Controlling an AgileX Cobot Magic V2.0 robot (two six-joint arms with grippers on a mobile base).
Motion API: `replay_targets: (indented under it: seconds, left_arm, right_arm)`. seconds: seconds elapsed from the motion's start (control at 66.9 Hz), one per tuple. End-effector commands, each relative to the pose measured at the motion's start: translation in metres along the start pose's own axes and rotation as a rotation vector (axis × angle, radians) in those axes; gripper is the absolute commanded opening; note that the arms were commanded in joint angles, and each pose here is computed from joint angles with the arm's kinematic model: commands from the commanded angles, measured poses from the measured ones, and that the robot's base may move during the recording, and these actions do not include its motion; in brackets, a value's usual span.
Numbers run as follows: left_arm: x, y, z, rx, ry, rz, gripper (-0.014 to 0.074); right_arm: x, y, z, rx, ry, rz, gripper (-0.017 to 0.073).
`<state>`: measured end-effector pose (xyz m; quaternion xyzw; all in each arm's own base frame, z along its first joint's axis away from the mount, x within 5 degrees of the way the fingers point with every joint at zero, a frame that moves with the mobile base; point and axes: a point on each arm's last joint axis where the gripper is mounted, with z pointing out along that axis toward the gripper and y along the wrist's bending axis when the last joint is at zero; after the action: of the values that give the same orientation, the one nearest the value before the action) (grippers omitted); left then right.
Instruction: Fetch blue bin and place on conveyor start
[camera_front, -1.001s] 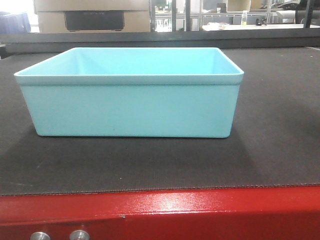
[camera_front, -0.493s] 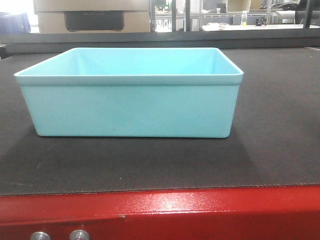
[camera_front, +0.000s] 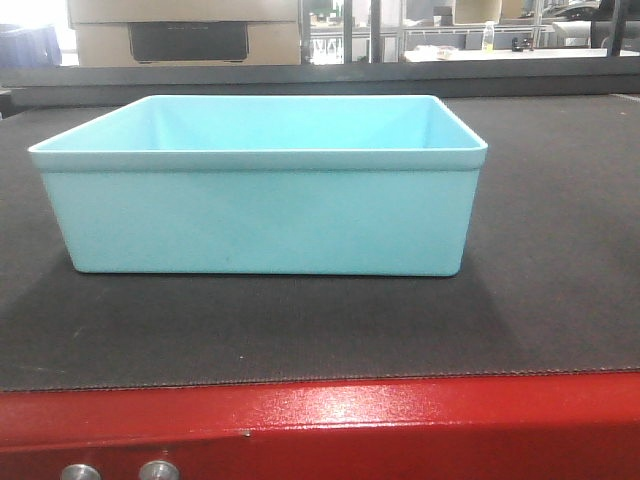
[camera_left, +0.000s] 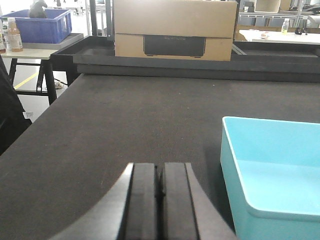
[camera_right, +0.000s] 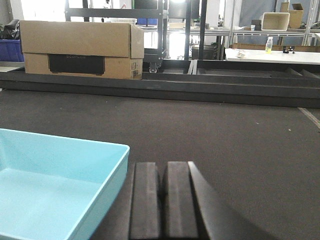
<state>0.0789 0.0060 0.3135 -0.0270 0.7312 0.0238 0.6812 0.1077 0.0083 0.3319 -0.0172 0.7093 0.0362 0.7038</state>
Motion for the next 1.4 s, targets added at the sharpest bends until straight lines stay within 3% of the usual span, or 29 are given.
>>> replay_targets:
  seconds: [0.0,0.12,0.224,0.598,0.628,0.672,0.747,1.39]
  left_arm:
    - [-0.001,0.0,-0.001,-0.001,-0.019,0.001,-0.0111]
    - [-0.001,-0.001,-0.001,0.013,-0.012,-0.058,-0.0111]
    - [0.008,-0.001,-0.007,0.013,-0.028,0.002,-0.0111]
    - [0.102,-0.002,-0.016,0.028,-0.158,-0.024,-0.0111]
    - [0.098,-0.002,-0.016,0.029,-0.195,-0.027,-0.0111]
    - [0.105,-0.001,-0.015,0.026,-0.116,-0.027,-0.0111]
    - [0.106,-0.001,-0.015,0.026,-0.107,-0.026,-0.0111]
    - [0.105,-0.002,-0.015,0.027,-0.123,-0.027,-0.0111]
  right_arm:
    - [-0.003,0.0,-0.001,0.002,-0.029,-0.018,-0.0162]
    - [-0.003,0.0,-0.001,0.002,-0.029,-0.018,-0.0162]
    - [-0.003,0.0,-0.001,0.002,-0.029,-0.018,-0.0162]
    - [-0.003,0.0,-0.001,0.002,-0.029,-0.018,-0.0162]
    - [-0.003,0.0,-0.001,0.002,-0.029,-0.018,-0.0162]
    - [-0.003,0.0,-0.001,0.002,-0.029,-0.018,-0.0162]
    - [-0.003,0.0,-0.001,0.001,-0.033,-0.018,-0.0162]
    - [-0.003,0.0,-0.001,0.001,-0.036,-0.018,-0.0162]
